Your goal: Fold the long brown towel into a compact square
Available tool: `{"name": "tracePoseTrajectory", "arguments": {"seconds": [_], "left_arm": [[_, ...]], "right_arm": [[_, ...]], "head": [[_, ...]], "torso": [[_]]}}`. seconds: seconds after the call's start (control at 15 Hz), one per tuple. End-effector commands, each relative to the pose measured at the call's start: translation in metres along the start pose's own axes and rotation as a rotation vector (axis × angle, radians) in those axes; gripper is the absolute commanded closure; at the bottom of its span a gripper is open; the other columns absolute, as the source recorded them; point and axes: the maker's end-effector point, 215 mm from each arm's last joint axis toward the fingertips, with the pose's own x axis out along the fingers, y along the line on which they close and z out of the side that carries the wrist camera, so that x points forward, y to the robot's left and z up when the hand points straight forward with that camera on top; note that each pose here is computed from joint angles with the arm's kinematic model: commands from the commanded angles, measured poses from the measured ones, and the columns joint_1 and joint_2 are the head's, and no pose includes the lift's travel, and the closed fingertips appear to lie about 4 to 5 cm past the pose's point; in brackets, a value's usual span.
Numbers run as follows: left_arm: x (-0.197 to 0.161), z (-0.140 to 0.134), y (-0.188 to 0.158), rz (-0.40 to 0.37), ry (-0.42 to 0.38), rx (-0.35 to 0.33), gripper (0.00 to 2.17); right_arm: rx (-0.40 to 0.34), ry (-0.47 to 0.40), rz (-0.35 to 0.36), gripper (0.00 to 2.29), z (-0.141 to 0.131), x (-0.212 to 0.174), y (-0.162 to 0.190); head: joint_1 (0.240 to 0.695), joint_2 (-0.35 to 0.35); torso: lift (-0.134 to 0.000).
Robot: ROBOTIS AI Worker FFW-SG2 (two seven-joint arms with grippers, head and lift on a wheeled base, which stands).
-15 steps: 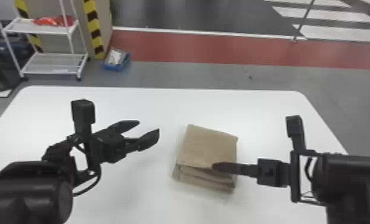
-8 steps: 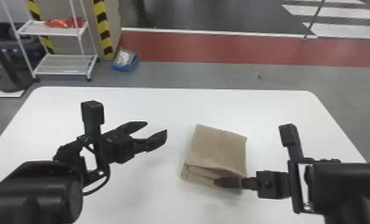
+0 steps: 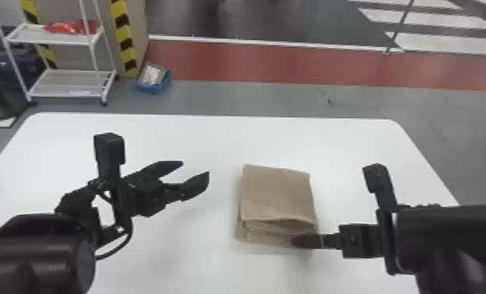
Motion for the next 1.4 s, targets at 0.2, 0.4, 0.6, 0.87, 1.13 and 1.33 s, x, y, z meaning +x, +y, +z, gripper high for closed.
{"name": "tracePoseTrajectory", "arguments": {"seconds": [0.2,0.4,0.6,0.87,1.13,1.33], "left_arm": [[0.002,-0.002,-0.003,-0.005,0.0,-0.006,0.21],[0.001,-0.004,-0.002,-0.001,0.002,-0.008,0.21],[-0.001,-0.004,0.002,0.006,0.001,-0.011,0.21],[0.004,-0.008,-0.007,-0.005,0.014,0.0,0.21],[0.003,-0.009,-0.005,0.0,0.016,0.002,0.21],[0.001,-0.011,-0.004,0.002,0.017,-0.003,0.21]], "right_arm": [[0.048,-0.036,-0.052,2.26,0.018,-0.015,-0.031],[0.047,-0.042,-0.01,2.26,0.016,-0.016,-0.021],[0.004,-0.108,0.072,2.26,0.024,-0.04,0.006],[0.067,-0.216,0.122,2.26,0.062,-0.05,0.002],[0.169,-0.173,0.18,2.26,0.054,-0.012,0.004],[0.196,-0.157,0.174,2.26,0.052,-0.005,-0.004]], "head": [[0.695,-0.164],[0.695,-0.18],[0.695,-0.165],[0.695,-0.167],[0.695,-0.168],[0.695,-0.151]], "torso": [[-0.124],[-0.124],[-0.124],[-0.124],[-0.124],[-0.124]]}}
